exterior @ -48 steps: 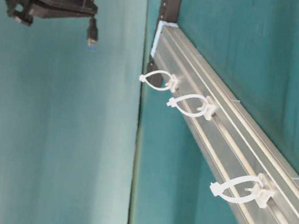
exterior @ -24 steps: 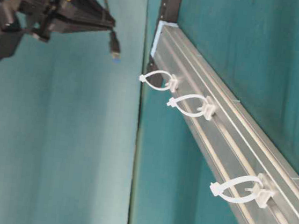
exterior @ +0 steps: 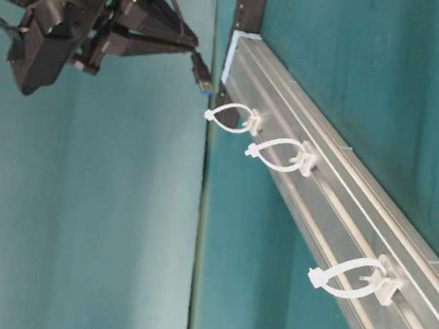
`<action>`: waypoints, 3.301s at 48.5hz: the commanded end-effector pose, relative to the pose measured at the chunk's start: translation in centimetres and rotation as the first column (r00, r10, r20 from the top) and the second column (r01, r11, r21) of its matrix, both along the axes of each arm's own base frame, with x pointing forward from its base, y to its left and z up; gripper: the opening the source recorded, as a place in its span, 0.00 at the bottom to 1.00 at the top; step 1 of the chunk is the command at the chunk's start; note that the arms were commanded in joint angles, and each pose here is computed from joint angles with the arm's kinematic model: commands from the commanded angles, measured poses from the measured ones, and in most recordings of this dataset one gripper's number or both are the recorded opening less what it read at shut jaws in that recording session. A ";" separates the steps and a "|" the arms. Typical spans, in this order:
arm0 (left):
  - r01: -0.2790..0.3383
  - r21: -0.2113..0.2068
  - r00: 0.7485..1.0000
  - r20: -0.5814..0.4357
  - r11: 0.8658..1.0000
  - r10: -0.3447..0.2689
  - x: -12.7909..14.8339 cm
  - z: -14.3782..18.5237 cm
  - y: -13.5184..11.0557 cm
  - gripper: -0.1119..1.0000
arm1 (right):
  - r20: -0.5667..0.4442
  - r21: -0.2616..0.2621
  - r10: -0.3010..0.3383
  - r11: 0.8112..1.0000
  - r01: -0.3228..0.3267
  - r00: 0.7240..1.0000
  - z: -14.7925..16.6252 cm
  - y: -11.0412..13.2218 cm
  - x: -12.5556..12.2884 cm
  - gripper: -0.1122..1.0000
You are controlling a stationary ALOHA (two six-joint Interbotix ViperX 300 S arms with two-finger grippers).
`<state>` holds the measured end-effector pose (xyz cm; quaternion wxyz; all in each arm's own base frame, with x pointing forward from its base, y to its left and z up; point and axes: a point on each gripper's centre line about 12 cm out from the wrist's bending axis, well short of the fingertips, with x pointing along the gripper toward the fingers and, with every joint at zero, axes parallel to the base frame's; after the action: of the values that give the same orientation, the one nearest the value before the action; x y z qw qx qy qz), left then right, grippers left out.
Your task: Pass the USB cable through three rings with both arms.
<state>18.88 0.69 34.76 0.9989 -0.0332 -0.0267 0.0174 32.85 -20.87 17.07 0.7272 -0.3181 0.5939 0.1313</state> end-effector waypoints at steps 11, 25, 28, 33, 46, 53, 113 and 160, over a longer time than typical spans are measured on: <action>-0.002 0.002 1.000 0.023 1.000 0.001 0.1 1.0 0.0 0.12 | 0.010 -0.014 0.054 0.998 -0.054 0.998 -0.6 0.9 1.3 0.18; 0.000 0.001 1.000 0.028 1.000 0.000 0.1 1.0 0.0 0.12 | 0.021 -0.018 0.067 0.998 -0.067 0.998 -1.2 1.2 1.9 0.18; -0.001 0.001 1.000 0.029 1.000 0.001 0.1 1.1 0.0 0.12 | 0.022 -0.019 0.074 0.997 -0.074 0.997 -1.2 1.3 2.0 0.18; -0.001 0.001 1.000 0.028 1.000 0.001 0.1 1.0 0.0 0.12 | 0.018 -0.016 0.077 0.997 -0.077 0.997 -1.4 1.5 2.0 0.18; 0.000 0.001 1.000 0.025 1.000 0.000 0.2 0.9 0.0 0.12 | 0.027 -0.003 0.085 0.996 -0.085 0.996 -1.8 2.1 2.5 0.18; -0.001 0.002 0.999 0.044 1.000 0.001 0.2 1.2 0.0 0.12 | 0.034 -0.006 0.090 0.996 -0.090 0.995 -1.8 2.3 2.7 0.18; -0.066 -0.089 0.991 -0.119 0.994 0.055 4.5 -2.6 1.6 0.31 | 0.114 0.006 0.134 0.991 -0.135 0.984 -2.3 5.3 4.6 0.18; -0.331 -0.197 0.817 -0.549 0.923 0.175 19.4 -14.7 9.8 0.89 | 0.143 0.053 0.089 0.994 -0.097 0.986 -2.5 5.6 4.7 0.18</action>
<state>37.72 9.68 19.44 0.9397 -0.1643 0.2559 0.1564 37.29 -15.48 14.65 0.7665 -0.3324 0.5262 0.1586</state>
